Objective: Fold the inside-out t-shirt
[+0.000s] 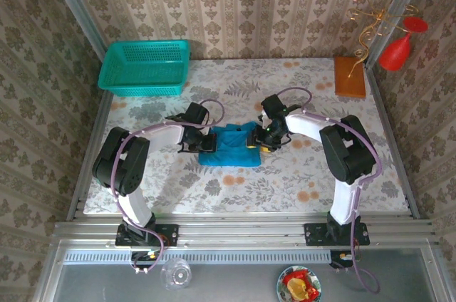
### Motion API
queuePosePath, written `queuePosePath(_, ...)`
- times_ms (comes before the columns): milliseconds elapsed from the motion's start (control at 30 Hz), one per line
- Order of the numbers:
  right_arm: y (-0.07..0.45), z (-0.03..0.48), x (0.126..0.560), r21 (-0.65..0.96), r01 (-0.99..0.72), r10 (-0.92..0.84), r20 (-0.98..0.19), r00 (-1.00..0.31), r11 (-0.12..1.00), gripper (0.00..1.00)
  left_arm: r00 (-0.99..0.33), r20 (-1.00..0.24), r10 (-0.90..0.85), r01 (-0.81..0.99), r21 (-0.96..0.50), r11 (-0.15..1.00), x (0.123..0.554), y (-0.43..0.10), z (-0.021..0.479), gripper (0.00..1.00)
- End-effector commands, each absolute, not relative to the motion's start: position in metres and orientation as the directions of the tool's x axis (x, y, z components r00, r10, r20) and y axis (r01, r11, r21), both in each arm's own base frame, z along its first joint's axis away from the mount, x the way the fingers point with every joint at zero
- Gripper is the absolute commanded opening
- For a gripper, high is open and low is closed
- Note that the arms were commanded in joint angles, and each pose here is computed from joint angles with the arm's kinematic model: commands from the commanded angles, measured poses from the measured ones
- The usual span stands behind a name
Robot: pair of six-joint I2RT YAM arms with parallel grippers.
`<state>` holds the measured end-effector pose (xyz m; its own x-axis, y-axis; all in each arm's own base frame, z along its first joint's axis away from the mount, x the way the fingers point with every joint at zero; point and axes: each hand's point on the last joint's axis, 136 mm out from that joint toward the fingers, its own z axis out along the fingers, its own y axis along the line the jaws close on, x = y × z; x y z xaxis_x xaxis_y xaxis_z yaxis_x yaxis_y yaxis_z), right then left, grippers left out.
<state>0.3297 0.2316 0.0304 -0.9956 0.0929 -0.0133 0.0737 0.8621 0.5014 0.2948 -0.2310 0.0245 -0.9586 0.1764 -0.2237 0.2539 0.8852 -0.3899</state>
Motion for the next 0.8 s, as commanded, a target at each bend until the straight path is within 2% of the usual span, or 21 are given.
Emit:
queuePosePath(0, 0.243, 0.029, 0.33, 0.547, 0.077, 0.089, 0.004, -0.996, 0.834, 0.48, -0.972, -0.14, 0.189, 0.221, -0.274, 0.936, 0.283, -0.205, -0.01, 0.02)
queuePosePath(267, 0.237, 0.018, 0.329, 0.515, 0.095, 0.097, 0.023, -0.995, 0.852, 0.37, -0.97, -0.166, 0.18, 0.224, -0.297, 0.928, 0.285, -0.209, -0.006, 0.03)
queuePosePath(400, 0.226, 0.011, 0.33, 0.471, 0.102, 0.103, 0.024, -0.994, 0.876, 0.21, -0.956, -0.25, 0.154, 0.23, -0.315, 0.921, 0.291, -0.21, 0.012, 0.14)
queuePosePath(533, 0.206, 0.009, 0.332, 0.404, 0.101, 0.105, 0.012, -0.994, 0.909, 0.08, -0.936, -0.33, 0.123, 0.232, -0.315, 0.92, 0.299, -0.203, 0.036, 0.17)
queuePosePath(633, 0.178, 0.005, 0.334, 0.304, 0.09, 0.095, -0.001, -0.995, 0.949, 0.03, -0.931, -0.35, 0.1, 0.22, -0.321, 0.921, 0.302, -0.195, 0.046, 0.18)
queuePosePath(767, 0.14, 0.005, 0.337, 0.207, 0.091, 0.097, -0.015, -0.995, 0.974, 0.02, -0.934, -0.348, 0.086, 0.204, -0.317, 0.926, 0.302, -0.182, 0.05, 0.18)
